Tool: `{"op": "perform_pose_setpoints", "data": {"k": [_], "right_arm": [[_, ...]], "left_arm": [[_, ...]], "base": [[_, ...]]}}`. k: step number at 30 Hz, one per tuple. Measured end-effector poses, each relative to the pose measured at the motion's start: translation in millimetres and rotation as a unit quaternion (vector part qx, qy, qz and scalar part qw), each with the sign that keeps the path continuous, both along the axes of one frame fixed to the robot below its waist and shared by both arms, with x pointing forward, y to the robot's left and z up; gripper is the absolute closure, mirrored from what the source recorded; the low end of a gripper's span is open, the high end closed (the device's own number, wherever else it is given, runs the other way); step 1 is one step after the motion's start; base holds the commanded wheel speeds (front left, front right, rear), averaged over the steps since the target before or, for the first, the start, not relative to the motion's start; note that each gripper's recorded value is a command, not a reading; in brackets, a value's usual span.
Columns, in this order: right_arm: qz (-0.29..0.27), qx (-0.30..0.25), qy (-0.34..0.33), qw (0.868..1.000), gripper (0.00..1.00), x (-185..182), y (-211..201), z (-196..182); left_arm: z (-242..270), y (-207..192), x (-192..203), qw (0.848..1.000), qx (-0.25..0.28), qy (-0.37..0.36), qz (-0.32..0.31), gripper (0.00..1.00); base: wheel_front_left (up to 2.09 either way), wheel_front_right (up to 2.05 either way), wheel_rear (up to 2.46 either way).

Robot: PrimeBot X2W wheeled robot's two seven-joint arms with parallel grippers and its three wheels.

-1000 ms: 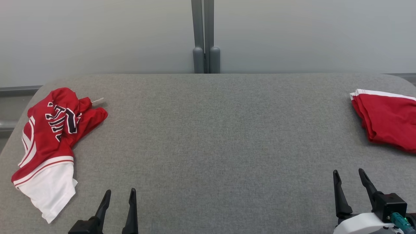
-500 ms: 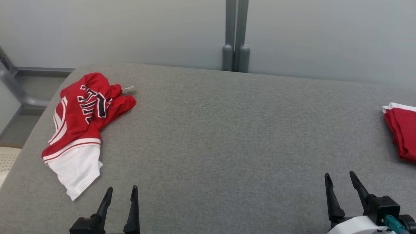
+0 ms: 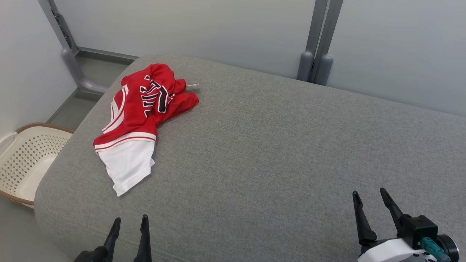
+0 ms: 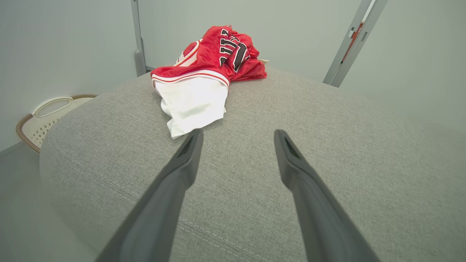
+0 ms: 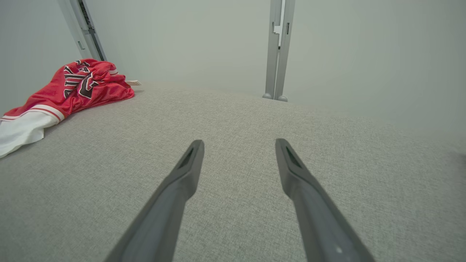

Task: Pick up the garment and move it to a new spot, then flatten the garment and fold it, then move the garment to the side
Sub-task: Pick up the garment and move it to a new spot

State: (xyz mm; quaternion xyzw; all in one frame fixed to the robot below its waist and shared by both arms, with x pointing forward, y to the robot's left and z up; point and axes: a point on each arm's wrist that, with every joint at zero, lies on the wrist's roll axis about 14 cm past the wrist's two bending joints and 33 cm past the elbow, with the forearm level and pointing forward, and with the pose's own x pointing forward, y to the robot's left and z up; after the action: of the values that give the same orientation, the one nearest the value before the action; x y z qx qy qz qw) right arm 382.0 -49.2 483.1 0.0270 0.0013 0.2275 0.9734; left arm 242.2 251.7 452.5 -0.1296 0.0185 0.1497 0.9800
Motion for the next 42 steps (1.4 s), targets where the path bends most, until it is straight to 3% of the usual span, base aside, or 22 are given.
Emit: {"op": "perform_pose_setpoints", "data": {"k": [5,13,18,26,27,28,29,36,42], "right_arm": [[-0.003,-0.005,0.006,1.000,0.00,7,-1,-7],[-0.013,-0.013,0.013,1.000,0.00,38,-4,-23],[-0.018,-0.020,0.040,0.999,0.00,49,-9,-48],[-0.035,-0.027,0.068,0.997,0.00,56,-25,-71],[-0.040,-0.029,0.070,0.996,0.00,55,-30,-74],[-0.044,-0.031,0.074,0.996,0.00,55,-33,-76],[-0.047,-0.032,0.076,0.995,0.00,54,-36,-77],[-0.062,-0.026,0.083,0.994,0.00,44,-45,-75],[-0.060,-0.011,0.079,0.995,0.00,30,-39,-63]], "left_arm": [[6,22,18,1.000,-0.001,-0.005,0.027,0.00],[-30,74,76,0.991,-0.043,0.105,0.070,0.00],[-71,88,95,0.972,-0.075,0.209,0.073,0.00],[-116,92,103,0.948,-0.093,0.292,0.080,0.00],[-119,91,105,0.947,-0.097,0.294,0.081,0.52],[-122,90,107,0.946,-0.100,0.298,0.078,0.86],[-123,90,108,0.946,-0.099,0.299,0.076,1.00],[-102,94,122,0.966,-0.073,0.233,0.083,1.00],[-43,96,151,0.989,-0.020,0.133,0.059,1.00]], "base": [[0.00,0.00,0.00],[0.00,0.00,0.00],[0.00,0.00,0.00],[0.00,0.00,0.00],[0.00,0.00,0.00],[0.00,0.00,0.00],[0.00,0.00,0.00],[0.00,0.00,0.00],[0.00,0.00,0.00]]}}
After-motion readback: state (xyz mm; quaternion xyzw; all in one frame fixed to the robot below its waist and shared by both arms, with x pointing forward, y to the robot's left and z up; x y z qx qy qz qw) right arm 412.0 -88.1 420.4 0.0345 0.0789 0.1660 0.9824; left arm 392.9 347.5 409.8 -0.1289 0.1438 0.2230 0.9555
